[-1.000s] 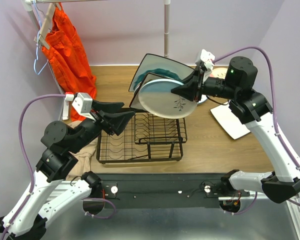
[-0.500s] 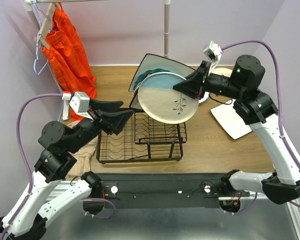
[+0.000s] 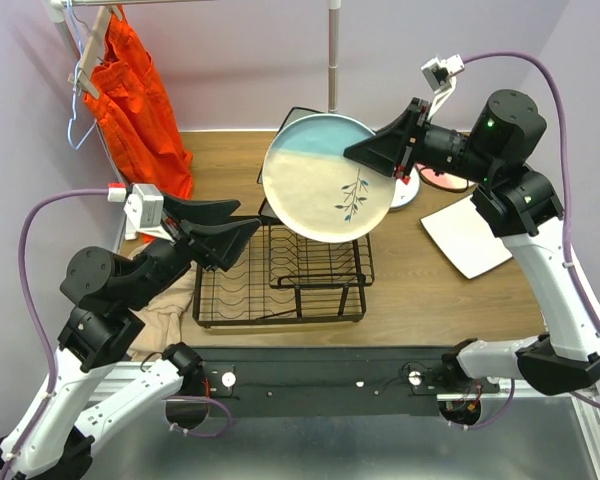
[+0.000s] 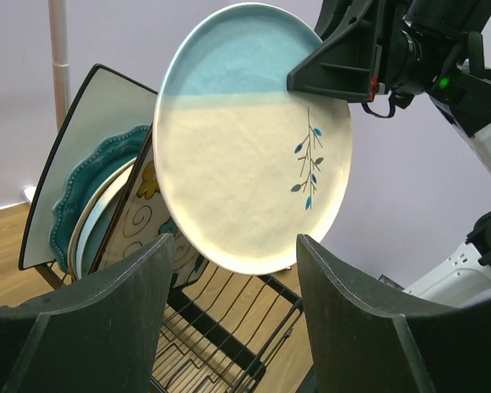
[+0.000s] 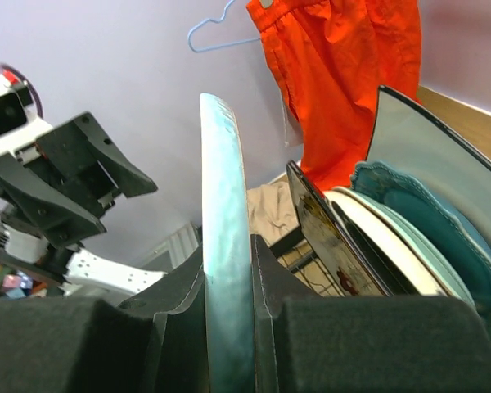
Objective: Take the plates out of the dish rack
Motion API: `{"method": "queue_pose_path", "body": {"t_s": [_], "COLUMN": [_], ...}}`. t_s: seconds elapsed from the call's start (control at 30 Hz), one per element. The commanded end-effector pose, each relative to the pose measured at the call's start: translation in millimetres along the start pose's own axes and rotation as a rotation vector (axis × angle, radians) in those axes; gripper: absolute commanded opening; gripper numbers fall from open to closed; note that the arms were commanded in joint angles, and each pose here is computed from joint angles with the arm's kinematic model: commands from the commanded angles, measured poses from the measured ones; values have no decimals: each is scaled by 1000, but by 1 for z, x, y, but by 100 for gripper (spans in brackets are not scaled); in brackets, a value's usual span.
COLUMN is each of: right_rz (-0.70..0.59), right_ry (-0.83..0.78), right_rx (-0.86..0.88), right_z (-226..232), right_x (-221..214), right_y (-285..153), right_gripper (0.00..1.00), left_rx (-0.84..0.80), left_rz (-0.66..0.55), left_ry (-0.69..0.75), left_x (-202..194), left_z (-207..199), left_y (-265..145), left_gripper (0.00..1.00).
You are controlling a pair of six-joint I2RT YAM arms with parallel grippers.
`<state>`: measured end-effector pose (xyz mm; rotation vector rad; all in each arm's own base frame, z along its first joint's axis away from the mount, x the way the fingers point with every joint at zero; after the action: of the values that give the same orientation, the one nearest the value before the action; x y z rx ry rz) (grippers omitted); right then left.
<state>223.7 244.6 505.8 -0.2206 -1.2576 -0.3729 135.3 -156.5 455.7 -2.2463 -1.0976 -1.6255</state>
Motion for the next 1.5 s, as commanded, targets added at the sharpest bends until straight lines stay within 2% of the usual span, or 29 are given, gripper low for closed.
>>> {"method": "queue_pose_path", "body": {"t_s": [0.0,0.33,0.47,0.57,0.77,0.8,0.97,1.37,1.47], "right_rz": [-203,-412,-454,-506,-631,-646,-741,-913,-934], "right_ry": [12,45,109,136,171,198,253,311,360], "right_rx": [1,-33,-48,-58,-168,-226,-255,-604,-699], "right_z": [16,12,-18,-43,-107,-134,-160,-239,-271], "right_x": [60,128,146,161,185,179,171,126,102], "right_y": [0,9,18,6,-48,-61,-102,-180,-196], "right_gripper": [1,1,1,1,1,1,1,1,1], "left_rx": [-25,-23,-15,-17,-2,0,14,23,28], "left_rz": [-20,-26,-32,-28,-22,-23,-12,15,19], "left_ry": [-7,-2,0,-1,2,5,8,8,14], "left_x": [11,17,19,18,15,15,11,-2,-7], "left_z": [-9,-13,-13,-12,-9,-9,-5,3,7], "left_y": [-7,-12,-14,-13,-13,-13,-12,-4,-2], "left_gripper": [70,70,70,70,70,70,70,70,70]}}
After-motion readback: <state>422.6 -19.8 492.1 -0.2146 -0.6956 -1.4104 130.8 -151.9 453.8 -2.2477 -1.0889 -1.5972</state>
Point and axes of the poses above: each gripper's point midway between its finger pads, its own y axis out along the fingers, its own z axis along the line the jaws close on, x = y × z, the point moved 3 cm from there along -y, back along the fingers, and after that the axes turned 6 degrees about -y, right-handed, at the moved point
